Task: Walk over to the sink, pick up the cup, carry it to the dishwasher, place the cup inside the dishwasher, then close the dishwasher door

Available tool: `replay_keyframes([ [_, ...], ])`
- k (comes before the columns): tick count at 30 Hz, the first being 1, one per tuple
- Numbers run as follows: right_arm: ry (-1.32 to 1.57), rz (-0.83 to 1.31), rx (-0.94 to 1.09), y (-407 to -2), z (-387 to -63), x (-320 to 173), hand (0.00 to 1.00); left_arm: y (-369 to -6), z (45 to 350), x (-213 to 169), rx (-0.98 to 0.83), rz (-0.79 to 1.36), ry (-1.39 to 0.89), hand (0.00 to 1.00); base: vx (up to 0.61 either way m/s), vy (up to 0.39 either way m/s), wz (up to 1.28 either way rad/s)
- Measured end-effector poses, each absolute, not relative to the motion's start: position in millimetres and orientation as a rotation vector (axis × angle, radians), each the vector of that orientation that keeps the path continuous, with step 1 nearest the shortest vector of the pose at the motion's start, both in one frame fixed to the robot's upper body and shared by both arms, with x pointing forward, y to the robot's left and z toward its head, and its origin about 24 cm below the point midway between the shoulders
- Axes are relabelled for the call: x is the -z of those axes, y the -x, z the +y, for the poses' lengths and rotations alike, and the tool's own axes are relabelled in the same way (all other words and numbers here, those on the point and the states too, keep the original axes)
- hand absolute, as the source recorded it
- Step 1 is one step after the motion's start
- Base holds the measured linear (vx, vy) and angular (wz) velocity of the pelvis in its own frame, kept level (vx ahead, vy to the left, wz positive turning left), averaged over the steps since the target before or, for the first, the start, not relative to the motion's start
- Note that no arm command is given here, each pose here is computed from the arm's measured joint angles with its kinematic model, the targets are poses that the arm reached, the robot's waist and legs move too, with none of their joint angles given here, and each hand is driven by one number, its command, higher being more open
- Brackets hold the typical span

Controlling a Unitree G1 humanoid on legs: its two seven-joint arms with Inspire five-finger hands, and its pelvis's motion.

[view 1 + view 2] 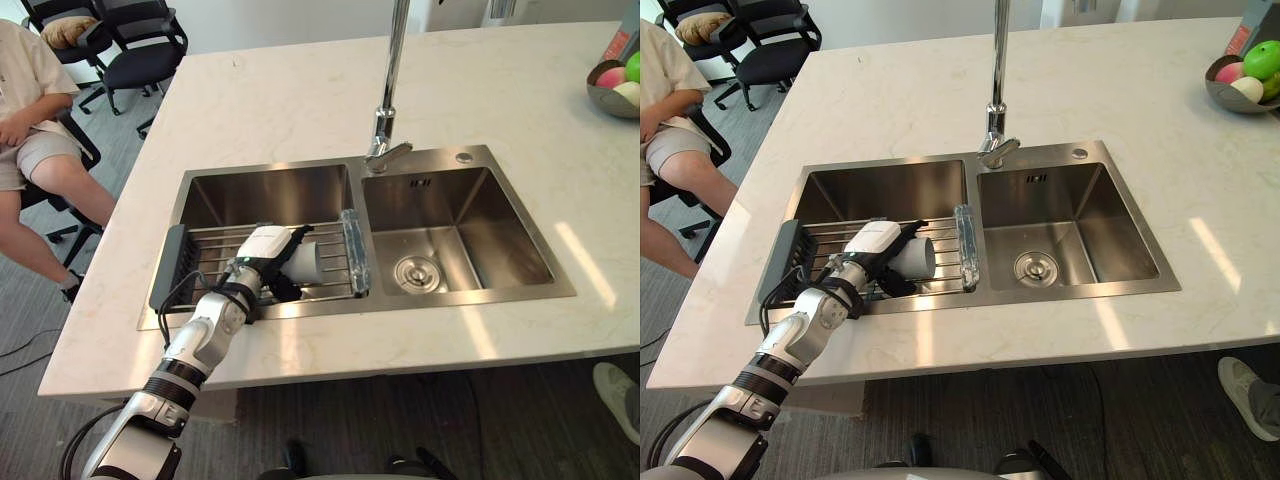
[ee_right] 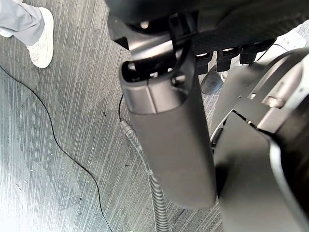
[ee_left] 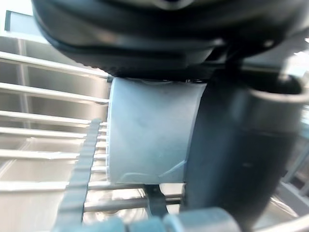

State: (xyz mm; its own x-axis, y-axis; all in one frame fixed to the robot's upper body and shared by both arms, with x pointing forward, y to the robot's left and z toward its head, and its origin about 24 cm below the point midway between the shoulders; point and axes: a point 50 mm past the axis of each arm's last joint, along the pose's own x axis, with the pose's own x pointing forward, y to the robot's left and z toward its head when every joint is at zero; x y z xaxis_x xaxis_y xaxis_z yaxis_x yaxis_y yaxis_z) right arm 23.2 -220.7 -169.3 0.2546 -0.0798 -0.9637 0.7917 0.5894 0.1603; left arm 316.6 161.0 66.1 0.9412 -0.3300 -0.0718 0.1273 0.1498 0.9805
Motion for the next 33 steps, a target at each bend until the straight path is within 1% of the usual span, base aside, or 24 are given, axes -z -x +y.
replay_keyframes([
  [3, -0.739, 1.166, 0.670, -24.8, -222.8, 168.7, 1.00, -314.9, 163.8, -65.0, 0.336, -0.224, -1.417, 0.00, 0.00, 0.000, 0.00],
  [5, -0.735, 1.162, 0.672, -24.8, -223.8, 168.5, 1.00, -311.5, 164.6, -65.4, 0.326, -0.312, -1.408, 0.00, 0.00, 0.000, 0.00],
  [8, -0.736, 1.157, 0.669, -25.1, -223.9, 168.4, 1.00, -307.4, 168.8, -65.3, 0.288, -0.360, -1.379, 0.00, 0.00, 0.000, 0.01],
  [13, -0.739, 1.149, 0.661, -24.8, -223.8, 168.4, 1.00, -298.6, 173.1, -67.4, 0.151, -0.443, -1.191, 0.00, -0.01, -0.008, 0.09],
  [14, -0.739, 1.147, 0.659, -25.0, -223.7, 168.3, 1.00, -296.1, 174.0, -67.8, 0.123, -0.447, -1.132, 0.00, -0.01, -0.014, 0.09],
  [18, -0.744, 1.136, 0.652, -25.5, -223.9, 168.1, 1.00, -284.5, 176.7, -69.9, 0.063, -0.437, -1.019, 0.00, 0.00, -0.017, 0.06],
  [21, -0.748, 1.131, 0.654, -23.9, -224.7, 168.0, 1.00, -276.9, 177.2, -82.8, 0.012, -0.462, -0.886, 0.00, -0.01, -0.017, 0.08],
  [23, -0.744, 1.123, 0.651, -25.5, -226.2, 167.5, 1.00, -277.4, 178.5, -96.8, 0.021, -0.459, -0.746, 0.00, -0.05, -0.024, 0.15],
  [24, -0.749, 1.116, 0.653, -26.4, -226.5, 167.4, 1.00, -277.8, 179.4, -99.4, 0.026, -0.454, -0.721, 0.00, -0.07, -0.020, 0.16],
  [26, -0.755, 1.098, 0.652, -28.6, -227.7, 166.7, 1.00, -279.7, 180.3, -103.5, 0.095, -0.411, -0.642, 0.00, -0.08, -0.007, 0.13],
  [29, -0.762, 1.093, 0.658, -28.9, -228.1, 166.6, 1.00, -278.9, 176.9, -94.6, 0.228, -0.314, -0.591, 0.00, -0.08, -0.007, 0.16],
  [30, -0.764, 1.093, 0.658, -28.9, -227.4, 166.7, 1.00, -281.0, 179.6, -91.0, 0.246, -0.237, -0.464, 0.00, -0.07, -0.008, 0.13],
  [32, -0.775, 1.088, 0.669, -28.4, -227.7, 166.7, 1.00, -282.6, 182.3, -88.3, 0.300, -0.152, -0.351, 0.00, -0.07, -0.008, 0.07],
  [33, -0.776, 1.089, 0.670, -28.1, -227.5, 166.7, 1.00, -282.8, 182.9, -89.3, 0.330, -0.134, -0.337, 0.00, -0.05, -0.012, 0.02],
])
